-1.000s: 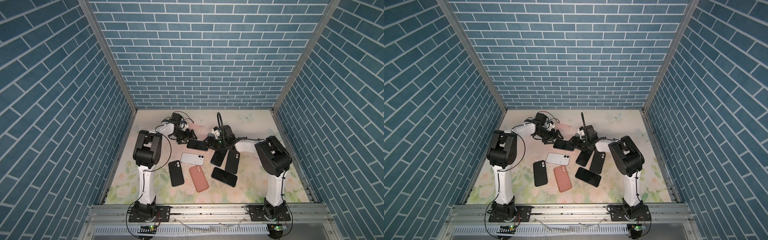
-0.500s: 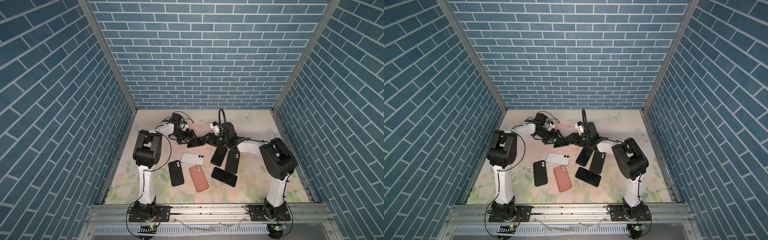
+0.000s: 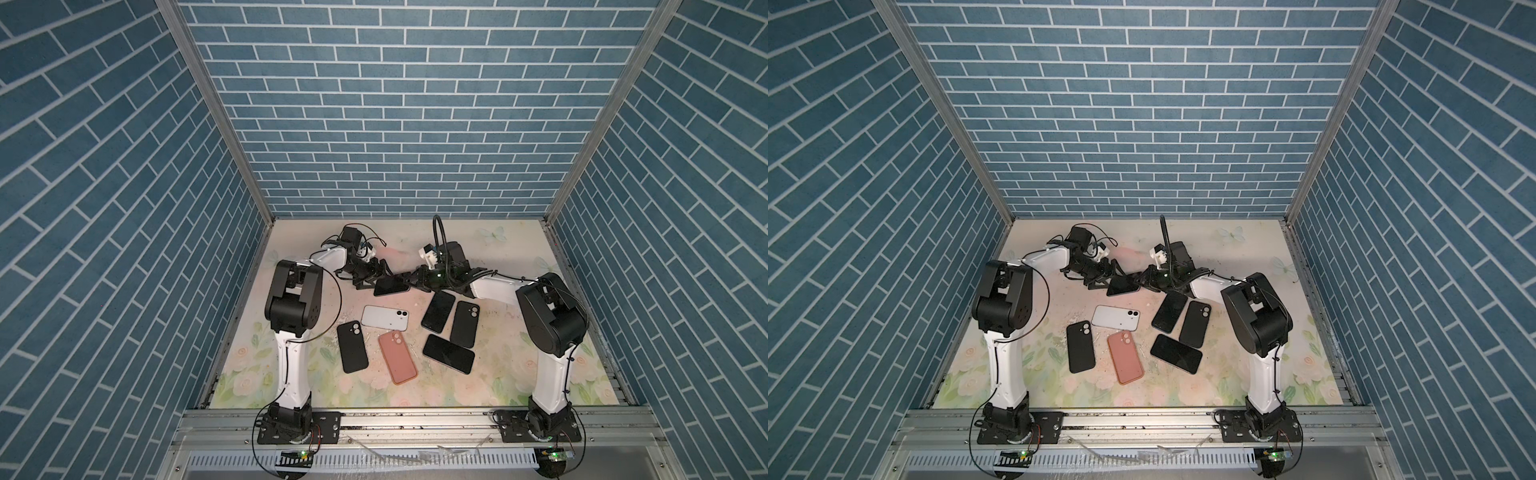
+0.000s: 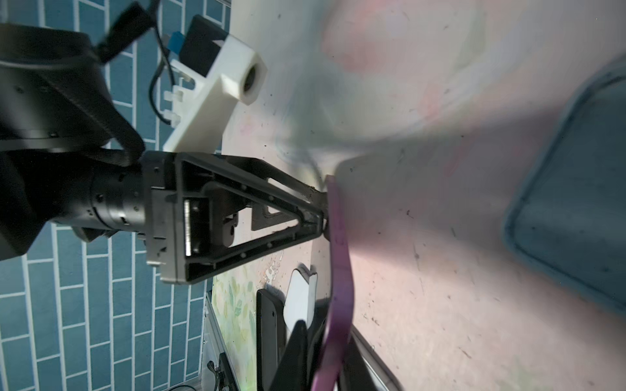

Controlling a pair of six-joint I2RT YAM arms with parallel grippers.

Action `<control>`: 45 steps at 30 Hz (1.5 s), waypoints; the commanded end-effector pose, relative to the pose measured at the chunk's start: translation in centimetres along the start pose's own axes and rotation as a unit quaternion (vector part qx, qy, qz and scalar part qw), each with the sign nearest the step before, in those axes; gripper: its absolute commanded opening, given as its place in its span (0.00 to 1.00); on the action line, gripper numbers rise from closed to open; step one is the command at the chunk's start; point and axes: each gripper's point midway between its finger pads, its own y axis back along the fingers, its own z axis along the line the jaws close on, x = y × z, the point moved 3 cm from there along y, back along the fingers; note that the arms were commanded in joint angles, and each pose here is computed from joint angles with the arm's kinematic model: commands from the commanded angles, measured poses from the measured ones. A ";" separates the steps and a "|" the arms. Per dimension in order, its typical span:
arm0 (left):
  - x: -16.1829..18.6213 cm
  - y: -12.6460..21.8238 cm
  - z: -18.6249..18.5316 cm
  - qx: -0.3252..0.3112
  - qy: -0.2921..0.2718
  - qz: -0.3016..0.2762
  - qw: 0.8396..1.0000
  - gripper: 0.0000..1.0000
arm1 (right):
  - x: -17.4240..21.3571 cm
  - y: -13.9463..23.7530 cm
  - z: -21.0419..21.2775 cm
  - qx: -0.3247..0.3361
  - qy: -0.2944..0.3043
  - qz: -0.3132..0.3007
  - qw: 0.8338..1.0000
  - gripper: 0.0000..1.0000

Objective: Put the phone into the phone case
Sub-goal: 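Lift the phone with the right gripper while the left gripper grasps the pale blue case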

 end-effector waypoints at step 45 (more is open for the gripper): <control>-3.4 -5.3 -9.6 -0.279 -0.179 -0.071 0.941 0.72 | -0.6 25.2 -2.7 0.199 -0.024 -0.205 0.958 0.00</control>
